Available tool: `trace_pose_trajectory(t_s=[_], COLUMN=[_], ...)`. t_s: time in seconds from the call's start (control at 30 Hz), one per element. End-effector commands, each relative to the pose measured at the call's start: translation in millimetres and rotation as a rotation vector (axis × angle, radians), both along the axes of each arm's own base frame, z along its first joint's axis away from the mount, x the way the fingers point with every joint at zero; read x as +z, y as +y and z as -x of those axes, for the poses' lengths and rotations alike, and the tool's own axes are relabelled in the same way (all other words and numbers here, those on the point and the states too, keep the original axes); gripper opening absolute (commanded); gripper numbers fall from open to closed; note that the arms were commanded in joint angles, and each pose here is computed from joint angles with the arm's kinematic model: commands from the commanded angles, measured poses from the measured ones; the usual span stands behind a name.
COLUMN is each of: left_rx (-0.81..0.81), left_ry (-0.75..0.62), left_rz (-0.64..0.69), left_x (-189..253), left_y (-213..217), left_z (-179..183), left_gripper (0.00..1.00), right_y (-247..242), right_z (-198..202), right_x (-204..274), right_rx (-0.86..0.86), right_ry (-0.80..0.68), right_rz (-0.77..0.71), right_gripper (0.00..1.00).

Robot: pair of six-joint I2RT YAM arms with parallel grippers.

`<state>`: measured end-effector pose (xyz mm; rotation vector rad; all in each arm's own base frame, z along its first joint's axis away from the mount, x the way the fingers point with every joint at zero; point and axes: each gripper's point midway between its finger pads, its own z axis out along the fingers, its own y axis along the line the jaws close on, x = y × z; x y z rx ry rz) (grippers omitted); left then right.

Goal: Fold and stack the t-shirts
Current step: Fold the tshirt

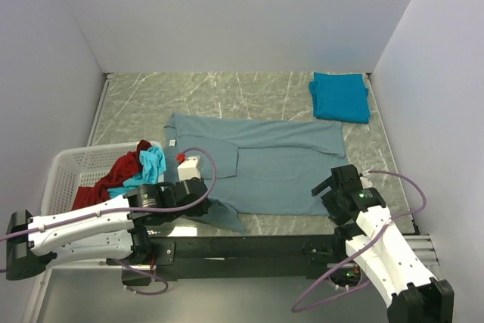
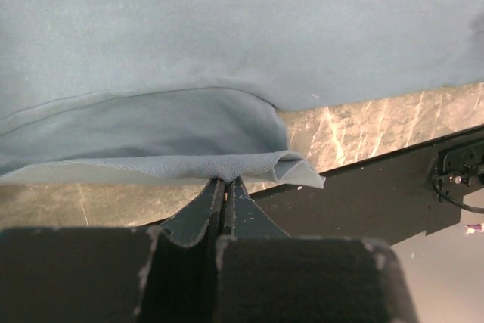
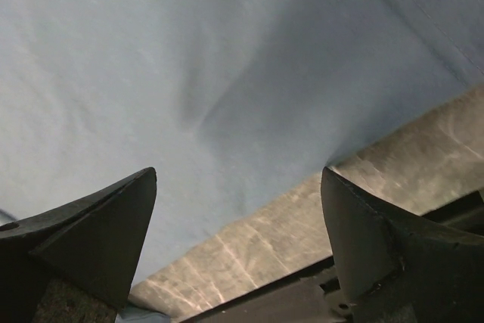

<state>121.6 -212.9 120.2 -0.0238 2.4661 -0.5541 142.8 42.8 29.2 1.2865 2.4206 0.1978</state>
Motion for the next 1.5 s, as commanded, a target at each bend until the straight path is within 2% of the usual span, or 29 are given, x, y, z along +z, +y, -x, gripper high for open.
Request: trace_pose_trajectory(t_s=[0.0,0.23,0.43,0.5,0.53,0.57,0.67,0.9,0.97,1.23,1.47], left_rx=[-0.005,-0.007,-0.004,-0.001,0.003,0.002,0.037,0.031,0.031,0.037,0.106], left_ry=[-0.034,-0.025,-0.028,-0.03,-0.03,-0.031,-0.029,-0.049,-0.062,-0.131,-0.22], left_rz=[0.044,0.028,0.022,0.022,0.021,0.019,0.005,0.033,0.031,0.015,-0.022], left_x=[8.1,4.4,4.9,5.3,5.4,5.2,2.6,9.1,12.6,27.5,44.7], left_y=[-2.2,-1.0,0.9,1.7,2.7,2.7,7.4,4.0,3.9,3.4,10.9], left_z=[-4.0,-4.1,-6.6,-8.2,-9.0,-9.5,-16.9,-21.9,-24.8,-39.8,-65.0], left_gripper=[0.01,0.01,0.01,0.01,0.01,0.01,0.01,0.01,0.01,0.01,0.01], right_y=[-0.8,6.4,1.3,-0.8,-0.9,-0.7,-0.4,-1.0,-2.0,-2.4,0.6], right_z=[10.2,13.6,13.7,14.0,13.8,13.6,14.4,13.0,9.3,-9.4,-30.0], right_x=[-8.0,-22.3,-28.1,-28.0,-27.8,-28.0,-29.0,-28.3,-23.6,-4.5,11.3], right_rx=[-0.026,-0.036,-0.039,-0.032,-0.028,-0.023,-0.012,0.016,0.021,0.082,0.137], right_ry=[0.058,0.1,0.123,0.13,0.13,0.131,0.139,0.148,0.139,0.096,0.084], right_rz=[0.001,-0.04,-0.005,0.009,0.012,0.012,0.013,0.027,0.036,0.068,0.088], right_gripper=[0.94,0.87,0.75,0.64,0.56,0.44,0.26,0.04,0.0,0.0,0.0])
